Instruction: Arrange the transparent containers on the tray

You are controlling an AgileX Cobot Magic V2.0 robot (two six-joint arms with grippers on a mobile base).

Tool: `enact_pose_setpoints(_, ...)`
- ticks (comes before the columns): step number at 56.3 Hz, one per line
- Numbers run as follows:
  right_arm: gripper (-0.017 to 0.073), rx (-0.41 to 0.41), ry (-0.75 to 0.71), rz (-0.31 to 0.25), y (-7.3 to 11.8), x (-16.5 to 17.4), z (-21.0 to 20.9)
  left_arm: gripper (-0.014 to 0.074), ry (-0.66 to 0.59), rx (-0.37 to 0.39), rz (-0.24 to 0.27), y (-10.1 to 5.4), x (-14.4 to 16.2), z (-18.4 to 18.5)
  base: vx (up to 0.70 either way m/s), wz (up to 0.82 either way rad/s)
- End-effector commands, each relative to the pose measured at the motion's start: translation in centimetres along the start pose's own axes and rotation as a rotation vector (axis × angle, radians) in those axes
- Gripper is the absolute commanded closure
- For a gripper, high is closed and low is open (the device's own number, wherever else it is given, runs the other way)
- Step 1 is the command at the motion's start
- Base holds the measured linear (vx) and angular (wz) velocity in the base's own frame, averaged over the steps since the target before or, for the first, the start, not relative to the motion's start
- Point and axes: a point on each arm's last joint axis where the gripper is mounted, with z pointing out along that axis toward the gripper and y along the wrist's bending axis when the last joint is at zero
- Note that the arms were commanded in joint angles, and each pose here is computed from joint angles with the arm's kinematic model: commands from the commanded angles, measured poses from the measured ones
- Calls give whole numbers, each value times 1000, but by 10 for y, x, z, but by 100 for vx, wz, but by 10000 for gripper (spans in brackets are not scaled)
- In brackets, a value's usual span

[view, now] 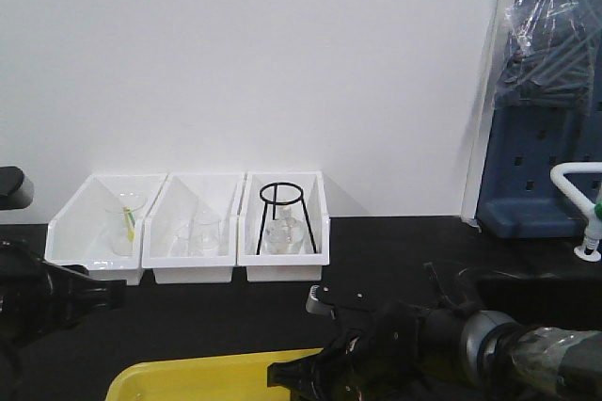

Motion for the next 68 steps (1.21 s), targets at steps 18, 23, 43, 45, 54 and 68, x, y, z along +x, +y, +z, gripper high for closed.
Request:
enact_pose_setpoints(18,16,-38,-138,-17,12,-23,-26,193,-113,41,3,-4,-15,-14,0,0)
enact_pose_setpoints(23,9,-46,-139,-30,15,-24,-34,205,-113,41,7,-4,-15,-14,0,0)
enact_pose_setpoints(43,483,-78,-314,-353,42,-38,-148,579,-128,40,80,-4,-15,-24,0,0)
enact_pose_setpoints(45,561,-69,-324,-399,44,-36,-165,604,-139,42,103,-4,-15,-28,0,0)
enact_pose_setpoints(54,573,-30,-401,-522,46,-20,-240,602,-174,53,213,-2,-13,-56,0,0)
enact_pose_setpoints(68,572,-36,-644,-564,23,51,-316,602,-226,172,272,7,35,-93,0,0)
